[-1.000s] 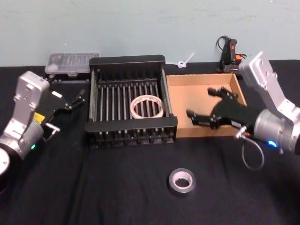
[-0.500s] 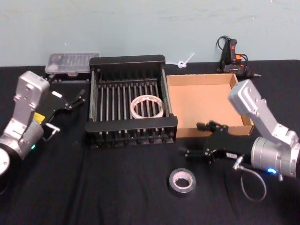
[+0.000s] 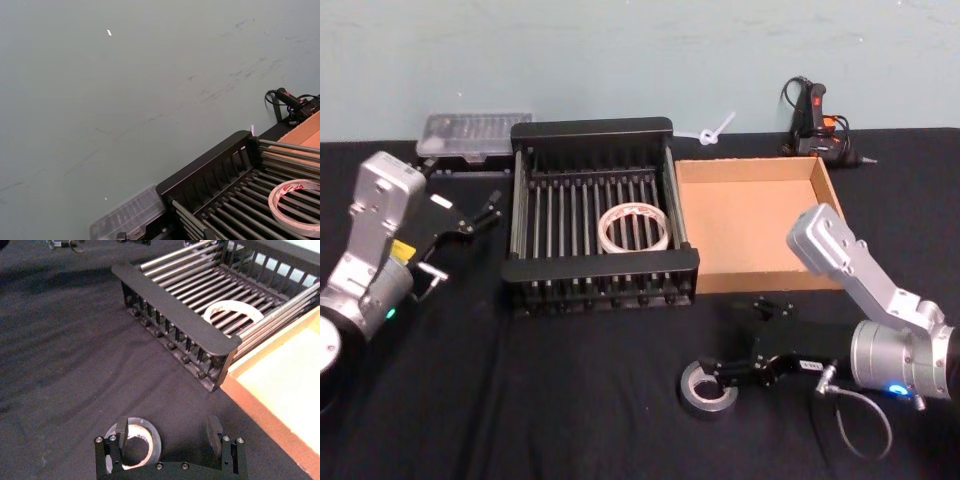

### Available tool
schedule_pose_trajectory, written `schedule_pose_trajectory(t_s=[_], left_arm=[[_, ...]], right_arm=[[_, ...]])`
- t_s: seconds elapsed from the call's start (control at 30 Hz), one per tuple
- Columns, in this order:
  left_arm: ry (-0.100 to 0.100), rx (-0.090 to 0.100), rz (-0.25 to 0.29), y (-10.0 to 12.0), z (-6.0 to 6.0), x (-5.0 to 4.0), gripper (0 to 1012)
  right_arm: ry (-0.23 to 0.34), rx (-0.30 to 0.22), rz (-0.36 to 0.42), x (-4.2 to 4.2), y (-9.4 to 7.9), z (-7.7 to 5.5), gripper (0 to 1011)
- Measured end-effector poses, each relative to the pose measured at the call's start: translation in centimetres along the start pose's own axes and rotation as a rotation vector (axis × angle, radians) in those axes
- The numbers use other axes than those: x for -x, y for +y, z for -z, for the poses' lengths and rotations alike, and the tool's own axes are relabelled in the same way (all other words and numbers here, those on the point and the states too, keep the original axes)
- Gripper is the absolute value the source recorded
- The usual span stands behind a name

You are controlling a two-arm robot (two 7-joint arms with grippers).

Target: Pick up the white tape and place it into the black box , Pick up the silver tape and place it into the brown box.

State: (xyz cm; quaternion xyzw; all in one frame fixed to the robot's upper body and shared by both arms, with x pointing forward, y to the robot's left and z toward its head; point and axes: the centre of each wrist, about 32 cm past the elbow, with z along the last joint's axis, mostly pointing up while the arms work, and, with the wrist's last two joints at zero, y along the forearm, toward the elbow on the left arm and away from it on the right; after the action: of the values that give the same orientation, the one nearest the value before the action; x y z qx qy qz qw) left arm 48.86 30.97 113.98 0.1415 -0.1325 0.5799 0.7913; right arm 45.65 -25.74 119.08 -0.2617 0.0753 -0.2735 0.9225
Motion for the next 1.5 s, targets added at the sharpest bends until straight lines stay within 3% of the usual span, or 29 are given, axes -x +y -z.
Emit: schedule_pose_trajectory(t_s=[0.5,1.5], left_arm=[[0.000,0.000,0.000,0.0,0.0,0.00,1001],[0.000,0.000,0.000,0.0,0.0,0.00,1001]], right_arm=[[-0.002,0.057,-0.020,-0.12,0.3,0.5,1003],[0.014,0.099,-0.017,-0.49,1.6,1.3,1003]])
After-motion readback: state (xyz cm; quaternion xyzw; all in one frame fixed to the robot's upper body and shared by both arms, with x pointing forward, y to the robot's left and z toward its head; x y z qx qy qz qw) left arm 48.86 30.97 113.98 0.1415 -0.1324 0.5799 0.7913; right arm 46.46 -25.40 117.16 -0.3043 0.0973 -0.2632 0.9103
